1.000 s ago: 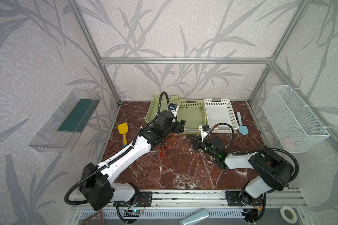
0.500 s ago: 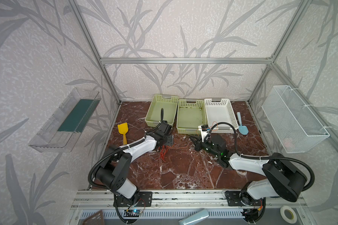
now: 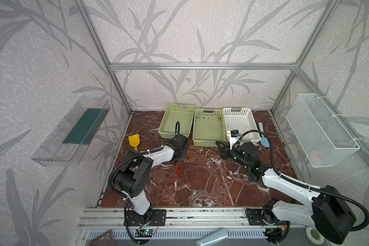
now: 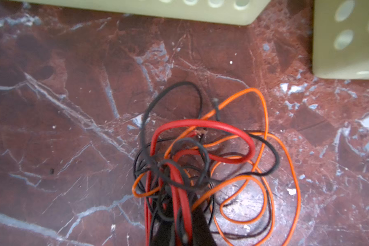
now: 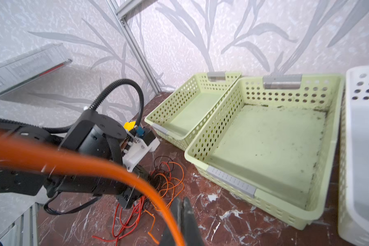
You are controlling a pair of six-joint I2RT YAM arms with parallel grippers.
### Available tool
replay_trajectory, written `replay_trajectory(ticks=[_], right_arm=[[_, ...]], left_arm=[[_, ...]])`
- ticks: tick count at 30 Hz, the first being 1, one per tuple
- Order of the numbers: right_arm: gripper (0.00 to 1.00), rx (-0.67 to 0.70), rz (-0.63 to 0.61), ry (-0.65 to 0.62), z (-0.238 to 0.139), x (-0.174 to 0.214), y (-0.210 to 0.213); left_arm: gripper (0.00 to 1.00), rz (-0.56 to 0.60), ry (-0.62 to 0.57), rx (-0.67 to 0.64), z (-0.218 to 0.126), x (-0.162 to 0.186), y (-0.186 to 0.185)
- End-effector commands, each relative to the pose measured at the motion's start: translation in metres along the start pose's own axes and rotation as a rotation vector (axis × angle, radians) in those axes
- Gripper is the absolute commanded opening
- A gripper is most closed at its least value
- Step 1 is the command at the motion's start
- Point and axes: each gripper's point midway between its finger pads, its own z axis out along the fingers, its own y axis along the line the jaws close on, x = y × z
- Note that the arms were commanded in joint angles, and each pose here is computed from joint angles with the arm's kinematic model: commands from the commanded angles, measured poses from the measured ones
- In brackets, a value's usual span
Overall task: Untangle the cables
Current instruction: 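Carry the orange wire over the green basket and open the right gripper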
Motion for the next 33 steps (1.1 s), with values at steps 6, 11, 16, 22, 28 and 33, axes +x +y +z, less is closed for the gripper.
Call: replay_trajectory(ticks=[6, 11, 16, 22, 28, 33], right_arm=[[0.00, 0.066, 0.010, -0.045, -0.023, -0.047, -0.020], [0.00, 0.045, -0.018, -0.069, -0.026, -0.077, -0.011], [0.00, 0.060, -0.038, -0.112, -0.039, -0.110, -0.010], [0.00, 0.012, -0.027, -0.063, -0.033, -0.120, -0.006], [0.00, -0.055, -0.024, 0.002, -0.005, -0.121, 0.000], [0.00, -0.099, -0.058, 0.021, 0.021, -0.138, 0.004]], left_arm=[[0.06, -0.029, 0.047, -0.076, 0.004, 0.016, 0.021], [0.06, -0.029, 0.053, -0.075, 0.006, 0.018, 0.021], [0.04, -0.033, 0.072, -0.067, 0.013, 0.024, 0.020], [0.03, -0.031, 0.052, 0.010, 0.014, 0.020, 0.006], [0.02, -0.005, 0.036, 0.080, 0.009, 0.016, -0.008], [0.02, 0.015, 0.042, 0.123, 0.006, 0.017, -0.020]])
